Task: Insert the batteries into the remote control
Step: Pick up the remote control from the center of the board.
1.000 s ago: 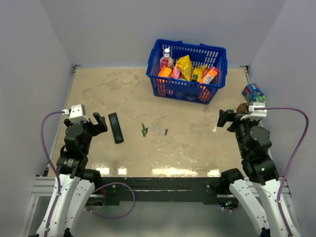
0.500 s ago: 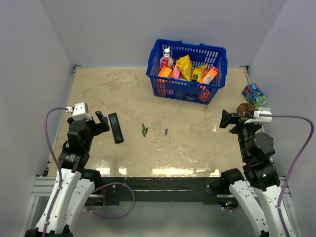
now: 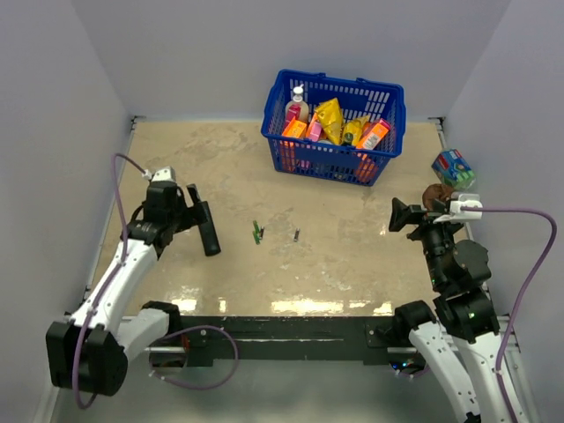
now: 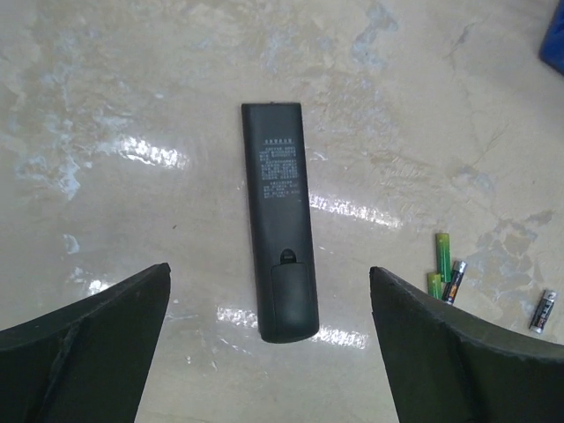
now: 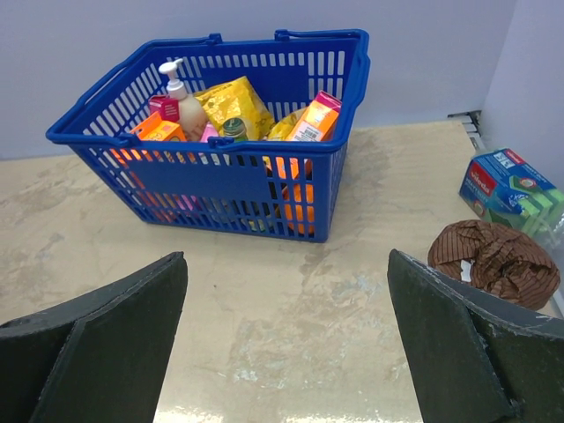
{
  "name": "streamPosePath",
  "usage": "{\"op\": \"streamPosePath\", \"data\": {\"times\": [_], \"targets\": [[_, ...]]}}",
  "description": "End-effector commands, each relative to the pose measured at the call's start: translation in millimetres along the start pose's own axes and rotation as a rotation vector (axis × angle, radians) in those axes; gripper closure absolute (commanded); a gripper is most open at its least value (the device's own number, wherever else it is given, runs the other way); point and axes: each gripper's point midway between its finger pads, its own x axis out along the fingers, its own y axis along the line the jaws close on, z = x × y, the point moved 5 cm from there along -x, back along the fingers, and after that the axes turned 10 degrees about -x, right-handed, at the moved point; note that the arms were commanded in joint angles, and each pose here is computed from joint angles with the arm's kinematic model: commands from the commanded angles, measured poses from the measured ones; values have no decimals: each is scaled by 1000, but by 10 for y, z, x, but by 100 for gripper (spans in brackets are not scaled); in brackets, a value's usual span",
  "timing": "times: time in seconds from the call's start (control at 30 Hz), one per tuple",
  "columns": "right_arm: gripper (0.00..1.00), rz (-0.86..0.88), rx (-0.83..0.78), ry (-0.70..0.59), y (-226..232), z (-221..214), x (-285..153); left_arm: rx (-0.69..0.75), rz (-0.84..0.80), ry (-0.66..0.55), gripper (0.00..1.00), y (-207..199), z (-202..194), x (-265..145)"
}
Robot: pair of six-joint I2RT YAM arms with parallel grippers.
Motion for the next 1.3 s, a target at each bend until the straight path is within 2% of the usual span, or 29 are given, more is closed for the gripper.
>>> {"op": "streamPosePath", "data": {"times": [0.0, 0.13, 0.4, 0.8, 0.87, 0.97, 1.0, 1.1, 1.27], "targets": [[2, 19, -4, -53, 23, 88, 1, -32, 34, 156, 3, -97, -129, 159], [2, 24, -7, -53, 28, 84, -1, 6, 134, 284, 4, -60, -305, 410], [2, 31, -10, -42, 45, 66, 28, 96, 225, 378, 5, -101, -538, 706], [2, 41, -19, -21, 67, 40, 62, 162, 262, 452, 26, -94, -752, 990], [2, 38, -21, -12, 64, 30, 65, 170, 269, 471, 27, -73, -805, 988], [2, 45, -21, -8, 75, 26, 71, 176, 272, 487, 38, -39, -860, 981], [2, 48, -21, -10, 78, 32, 69, 177, 266, 486, 49, -44, -863, 971], [2, 61, -22, 10, 101, 12, 84, 176, 243, 478, 63, -61, -843, 928], [2, 164, 14, 61, 264, 9, 123, 213, 113, 418, 78, -237, -672, 773]]}}
